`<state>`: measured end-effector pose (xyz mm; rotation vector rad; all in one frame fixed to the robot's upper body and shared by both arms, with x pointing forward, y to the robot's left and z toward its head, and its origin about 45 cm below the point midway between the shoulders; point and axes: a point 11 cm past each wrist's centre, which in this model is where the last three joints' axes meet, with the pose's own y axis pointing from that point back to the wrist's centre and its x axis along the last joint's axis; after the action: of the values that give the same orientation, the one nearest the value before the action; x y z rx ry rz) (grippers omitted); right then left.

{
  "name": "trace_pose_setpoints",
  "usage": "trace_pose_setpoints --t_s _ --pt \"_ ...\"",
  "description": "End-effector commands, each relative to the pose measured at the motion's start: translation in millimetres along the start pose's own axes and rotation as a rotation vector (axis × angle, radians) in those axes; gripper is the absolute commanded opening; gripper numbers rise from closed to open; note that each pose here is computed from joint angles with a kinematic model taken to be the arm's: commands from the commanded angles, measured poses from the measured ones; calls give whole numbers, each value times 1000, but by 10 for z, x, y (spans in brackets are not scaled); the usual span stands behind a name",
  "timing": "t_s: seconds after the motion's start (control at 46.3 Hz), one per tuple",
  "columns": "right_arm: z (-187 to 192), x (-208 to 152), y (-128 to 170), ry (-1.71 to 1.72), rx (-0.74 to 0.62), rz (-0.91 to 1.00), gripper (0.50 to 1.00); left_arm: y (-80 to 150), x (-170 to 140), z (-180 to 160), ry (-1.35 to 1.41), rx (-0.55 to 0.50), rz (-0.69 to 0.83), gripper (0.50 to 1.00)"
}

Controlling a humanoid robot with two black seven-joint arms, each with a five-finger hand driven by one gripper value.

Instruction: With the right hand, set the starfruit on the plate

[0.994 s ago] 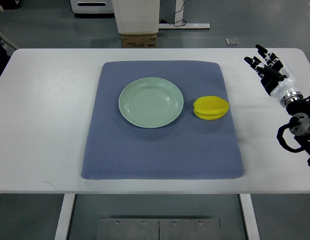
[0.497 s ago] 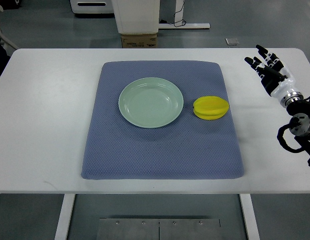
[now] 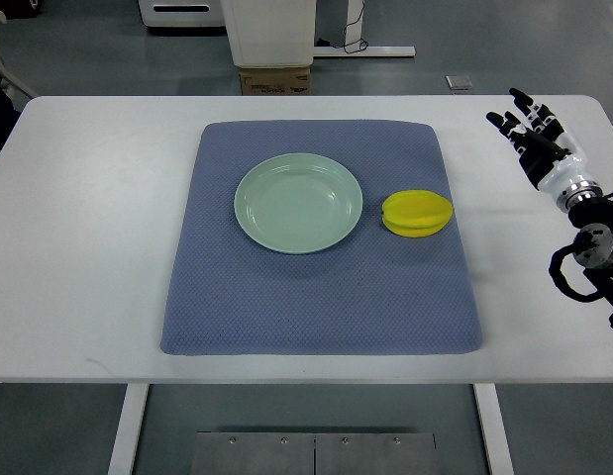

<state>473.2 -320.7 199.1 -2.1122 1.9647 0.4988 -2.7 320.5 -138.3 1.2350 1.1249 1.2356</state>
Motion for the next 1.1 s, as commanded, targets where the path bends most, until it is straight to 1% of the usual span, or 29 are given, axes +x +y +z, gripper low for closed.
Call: trace_pose_setpoints --t_s 0.0,0.259,0.497,0.735,1.081 --pt "-7 6 -4 1 2 3 1000 0 0 1 1 0 0 1000" --pt "-97 82 -46 -3 22 46 1000 0 0 1 1 0 0 1000" --pt "-239 71 -110 10 43 50 1000 0 0 1 1 0 0 1000" --pt "-262 308 -72 44 46 115 1000 0 0 1 1 0 0 1000" --pt "-265 264 -82 50 50 100 1000 0 0 1 1 0 0 1000"
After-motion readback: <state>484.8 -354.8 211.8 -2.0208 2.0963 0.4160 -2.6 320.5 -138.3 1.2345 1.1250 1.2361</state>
